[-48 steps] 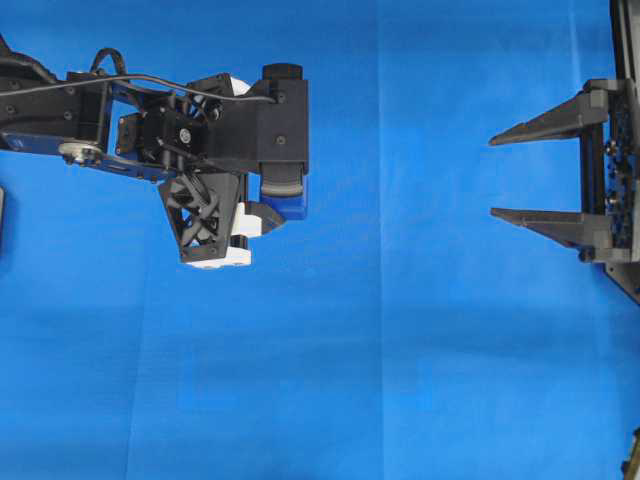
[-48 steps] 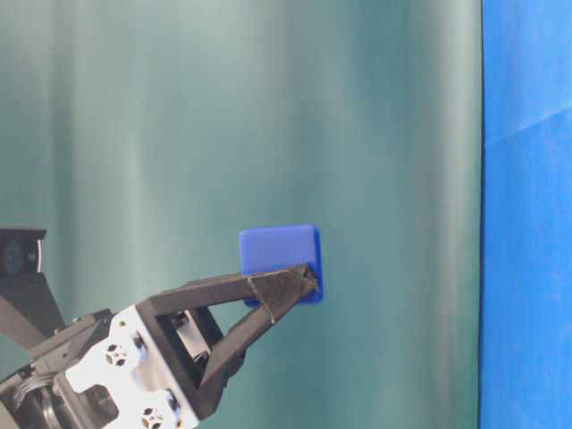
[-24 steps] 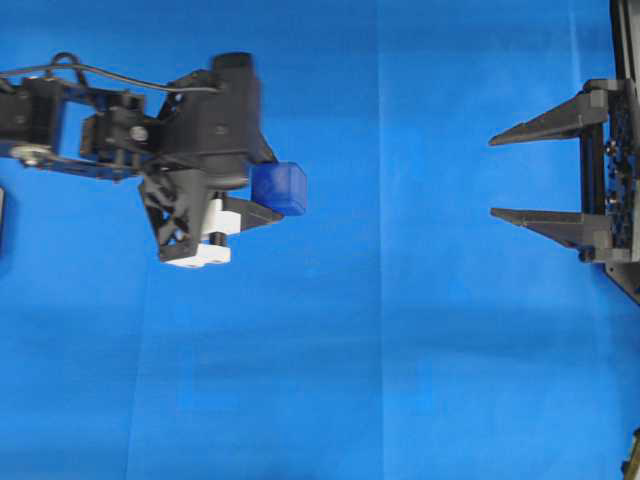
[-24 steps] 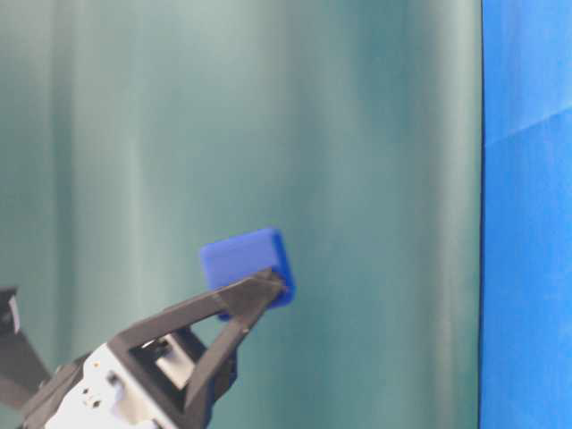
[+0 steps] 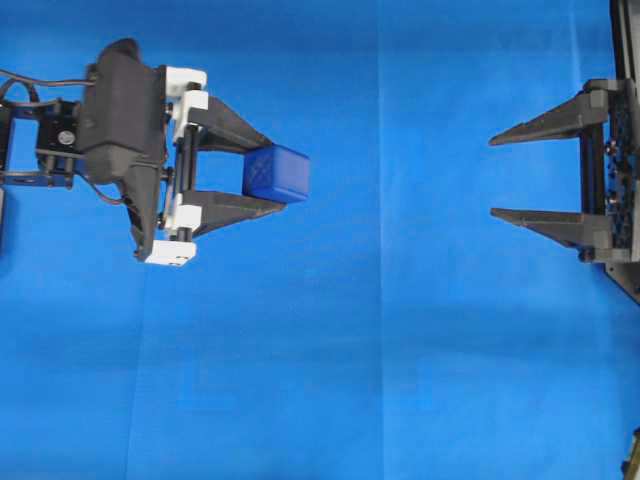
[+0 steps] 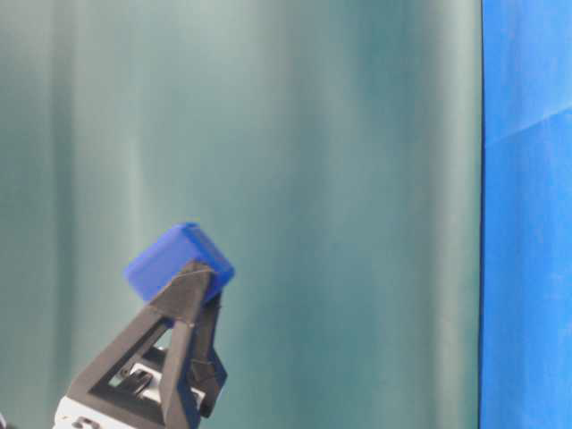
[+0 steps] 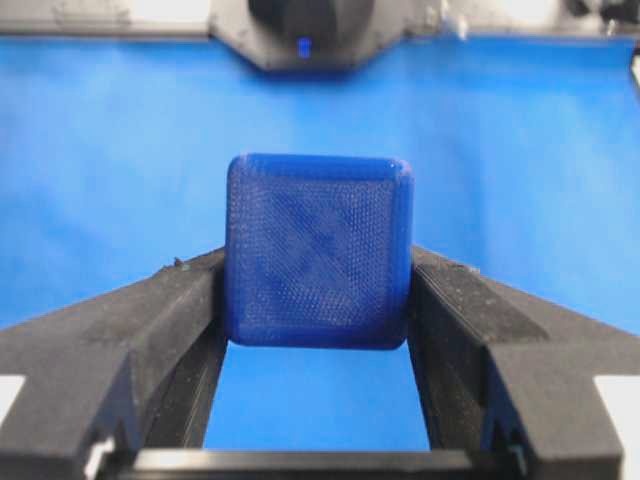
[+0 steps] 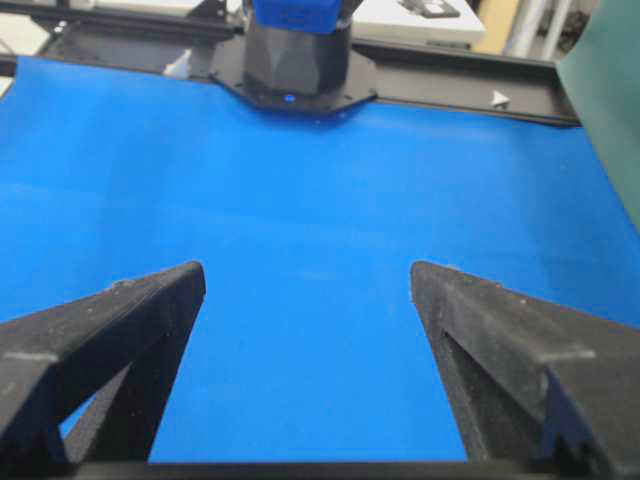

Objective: Handover the blue block to the right arm after grasping it with the left arm, then place it in the designated position.
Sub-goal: 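Raise the cube and rotate the left gripper to present it rightward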

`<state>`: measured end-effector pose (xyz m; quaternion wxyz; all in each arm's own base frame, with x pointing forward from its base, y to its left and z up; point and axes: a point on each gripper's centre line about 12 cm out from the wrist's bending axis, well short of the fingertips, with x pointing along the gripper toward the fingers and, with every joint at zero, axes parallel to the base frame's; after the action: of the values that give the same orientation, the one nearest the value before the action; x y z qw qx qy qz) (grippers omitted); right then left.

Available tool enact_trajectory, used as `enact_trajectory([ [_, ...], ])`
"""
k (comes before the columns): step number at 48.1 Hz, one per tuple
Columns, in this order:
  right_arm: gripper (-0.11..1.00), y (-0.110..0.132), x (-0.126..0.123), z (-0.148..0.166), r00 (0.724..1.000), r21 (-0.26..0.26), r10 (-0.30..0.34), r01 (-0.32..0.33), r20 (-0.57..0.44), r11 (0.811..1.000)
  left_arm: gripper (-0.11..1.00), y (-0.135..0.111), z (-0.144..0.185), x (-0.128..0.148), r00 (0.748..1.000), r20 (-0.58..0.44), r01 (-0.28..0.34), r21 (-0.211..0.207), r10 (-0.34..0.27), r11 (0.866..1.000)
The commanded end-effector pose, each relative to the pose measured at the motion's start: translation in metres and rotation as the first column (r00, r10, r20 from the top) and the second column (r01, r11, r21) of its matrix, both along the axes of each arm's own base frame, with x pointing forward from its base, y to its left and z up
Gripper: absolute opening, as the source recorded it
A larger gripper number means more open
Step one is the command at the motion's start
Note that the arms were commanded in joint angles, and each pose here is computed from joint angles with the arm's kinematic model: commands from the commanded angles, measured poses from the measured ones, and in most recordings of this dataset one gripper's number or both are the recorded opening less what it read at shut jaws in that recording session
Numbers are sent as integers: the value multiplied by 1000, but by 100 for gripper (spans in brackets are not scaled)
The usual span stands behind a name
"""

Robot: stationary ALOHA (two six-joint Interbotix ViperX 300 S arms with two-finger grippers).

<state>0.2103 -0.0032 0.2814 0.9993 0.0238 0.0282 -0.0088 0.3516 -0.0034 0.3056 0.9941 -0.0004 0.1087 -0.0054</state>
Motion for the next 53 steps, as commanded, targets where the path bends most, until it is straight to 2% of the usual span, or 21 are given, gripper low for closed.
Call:
enact_trajectory([
  [1,97,0,3,12,1000,-5,1,-1,29,1000,47,0,12,-2,998,69,0,5,-1,1000],
  [17,97,0,3,12,1000,-5,1,-1,29,1000,47,0,10,-3,998,69,0,4,0,1000],
  [24,97,0,3,15,999,-25,4,-3,36,1000,47,0,10,-3,998,71,0,4,0,1000],
  [30,97,1,4,21,999,-87,17,-12,50,996,47,0,10,-3,998,69,1,1,-1,1000],
  [36,96,3,4,24,998,-214,40,-27,53,976,47,1,10,-3,997,74,-1,-1,1,1000],
  [41,96,4,4,27,997,-342,58,-36,54,939,47,0,11,-3,997,80,-1,-9,1,1000],
  [44,96,6,5,28,996,-431,73,-44,50,901,47,0,11,-3,997,83,-1,-10,1,1000],
  [48,96,7,5,29,995,-563,93,-54,41,824,47,-1,11,-3,996,84,1,-10,0,1000],
  [49,96,8,5,29,994,-609,100,-57,38,791,47,-1,11,-3,996,86,1,-12,0,1000],
  [53,96,9,4,30,993,-711,116,-60,31,701,47,-1,11,-3,996,87,1,-12,0,1000],
])
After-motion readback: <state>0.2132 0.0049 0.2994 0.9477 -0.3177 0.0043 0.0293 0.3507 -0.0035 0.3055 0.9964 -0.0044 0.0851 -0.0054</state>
